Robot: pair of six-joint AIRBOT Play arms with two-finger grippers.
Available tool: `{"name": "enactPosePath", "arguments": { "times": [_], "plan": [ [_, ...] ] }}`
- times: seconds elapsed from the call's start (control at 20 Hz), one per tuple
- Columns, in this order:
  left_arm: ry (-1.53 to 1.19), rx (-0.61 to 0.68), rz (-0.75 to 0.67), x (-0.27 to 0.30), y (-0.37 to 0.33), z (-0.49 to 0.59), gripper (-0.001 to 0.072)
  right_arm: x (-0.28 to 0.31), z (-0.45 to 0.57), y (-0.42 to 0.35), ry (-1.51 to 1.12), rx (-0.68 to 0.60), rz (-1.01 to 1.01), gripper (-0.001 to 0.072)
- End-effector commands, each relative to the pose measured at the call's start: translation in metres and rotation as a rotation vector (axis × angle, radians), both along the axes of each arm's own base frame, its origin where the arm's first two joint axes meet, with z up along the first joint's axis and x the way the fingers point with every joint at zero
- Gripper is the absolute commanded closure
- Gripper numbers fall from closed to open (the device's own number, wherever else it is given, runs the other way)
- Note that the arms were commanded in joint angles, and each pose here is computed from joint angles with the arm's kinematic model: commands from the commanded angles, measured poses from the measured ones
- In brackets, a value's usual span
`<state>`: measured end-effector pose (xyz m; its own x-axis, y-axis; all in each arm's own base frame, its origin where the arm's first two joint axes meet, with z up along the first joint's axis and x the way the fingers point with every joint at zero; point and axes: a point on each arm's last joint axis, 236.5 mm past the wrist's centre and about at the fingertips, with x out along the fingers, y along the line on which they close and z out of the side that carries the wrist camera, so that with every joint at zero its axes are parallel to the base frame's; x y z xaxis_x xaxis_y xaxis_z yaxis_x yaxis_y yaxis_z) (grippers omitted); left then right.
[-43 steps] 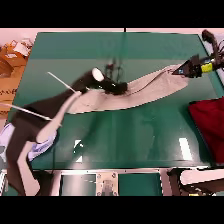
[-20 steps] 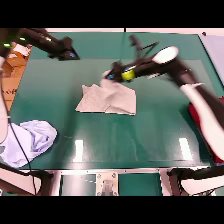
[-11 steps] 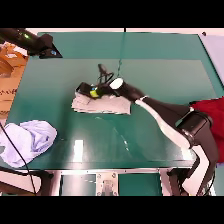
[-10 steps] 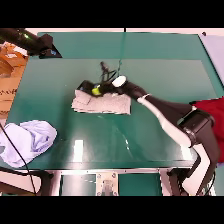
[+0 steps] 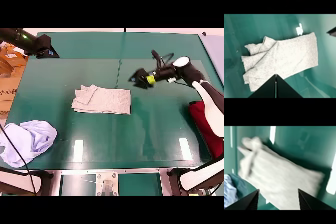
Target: Fold the shirts.
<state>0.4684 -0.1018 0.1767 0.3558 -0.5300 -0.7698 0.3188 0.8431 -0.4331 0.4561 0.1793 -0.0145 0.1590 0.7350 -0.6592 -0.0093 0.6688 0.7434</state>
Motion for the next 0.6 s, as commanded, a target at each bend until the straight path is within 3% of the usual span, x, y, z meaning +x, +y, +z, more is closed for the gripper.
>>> {"name": "enactPosePath", "arguments": {
  "times": [0.0, 0.35, 0.4, 0.45, 0.55],
  "plan": [
    [-0.003, 0.002, 0.002, 0.001, 0.001, 0.000, 0.0688, -0.040, -0.057, -0.015, 0.116, -0.023, -0.025, 0.0156],
    [0.002, 0.005, 0.000, -0.001, 0.001, 0.000, 0.0688, -0.052, -0.077, 0.099, 0.088, 0.071, -0.011, 0.0160],
    [0.002, 0.005, 0.000, -0.001, 0.001, 0.000, 0.0688, -0.048, -0.062, 0.112, 0.066, 0.102, 0.003, 0.0350],
    [0.002, 0.005, 0.000, -0.001, 0.001, 0.000, 0.0688, -0.043, -0.043, 0.121, 0.030, 0.124, 0.031, 0.0685],
    [0.002, 0.005, 0.000, -0.001, 0.001, 0.000, 0.0688, -0.025, 0.008, 0.125, -0.064, 0.169, 0.047, 0.0701]
  ]
}}
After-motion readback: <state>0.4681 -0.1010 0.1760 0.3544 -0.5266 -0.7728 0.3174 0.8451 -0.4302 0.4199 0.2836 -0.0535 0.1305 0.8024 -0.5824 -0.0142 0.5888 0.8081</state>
